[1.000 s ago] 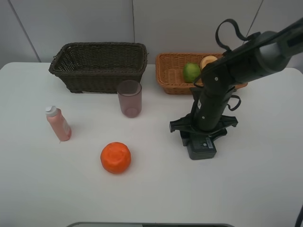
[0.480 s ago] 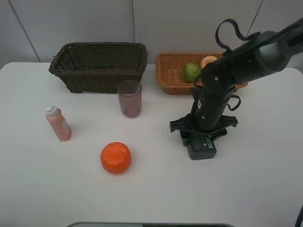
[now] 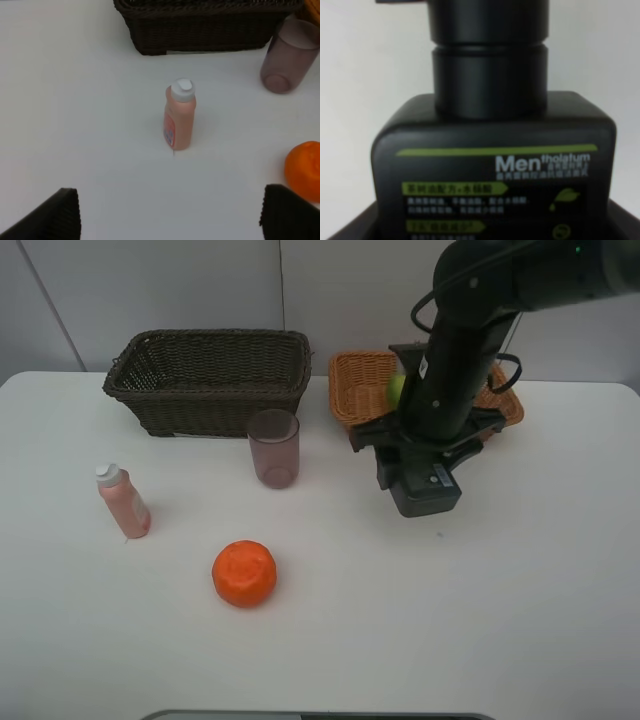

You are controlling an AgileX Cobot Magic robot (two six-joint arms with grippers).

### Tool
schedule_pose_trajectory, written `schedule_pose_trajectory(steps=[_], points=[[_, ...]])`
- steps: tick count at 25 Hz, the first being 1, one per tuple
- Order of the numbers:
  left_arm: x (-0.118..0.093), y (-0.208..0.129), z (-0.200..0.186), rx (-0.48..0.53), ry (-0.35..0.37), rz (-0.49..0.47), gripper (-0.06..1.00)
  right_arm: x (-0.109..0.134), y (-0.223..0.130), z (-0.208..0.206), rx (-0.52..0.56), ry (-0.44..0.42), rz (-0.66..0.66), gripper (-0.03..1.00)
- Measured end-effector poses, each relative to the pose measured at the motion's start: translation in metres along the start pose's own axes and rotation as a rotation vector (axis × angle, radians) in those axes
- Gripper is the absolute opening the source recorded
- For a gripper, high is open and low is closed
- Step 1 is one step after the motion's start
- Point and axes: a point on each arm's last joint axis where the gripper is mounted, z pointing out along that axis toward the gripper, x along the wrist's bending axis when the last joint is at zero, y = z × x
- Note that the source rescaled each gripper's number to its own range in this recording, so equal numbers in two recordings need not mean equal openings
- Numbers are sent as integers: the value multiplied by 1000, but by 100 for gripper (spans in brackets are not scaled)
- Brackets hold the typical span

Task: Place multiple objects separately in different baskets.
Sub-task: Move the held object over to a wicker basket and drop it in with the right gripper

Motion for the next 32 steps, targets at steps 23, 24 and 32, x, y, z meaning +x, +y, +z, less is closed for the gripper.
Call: schedule_pose_trajectory(steps=[23,24,32], points=[[0,0,0,0,0,0,92,81,126,-99,-662,236,-138,22],[0,0,0,0,0,0,92,83,129,-100,-712,244,-142,22],[0,0,0,0,0,0,92,96,146,-58,-954,327,-157,22]])
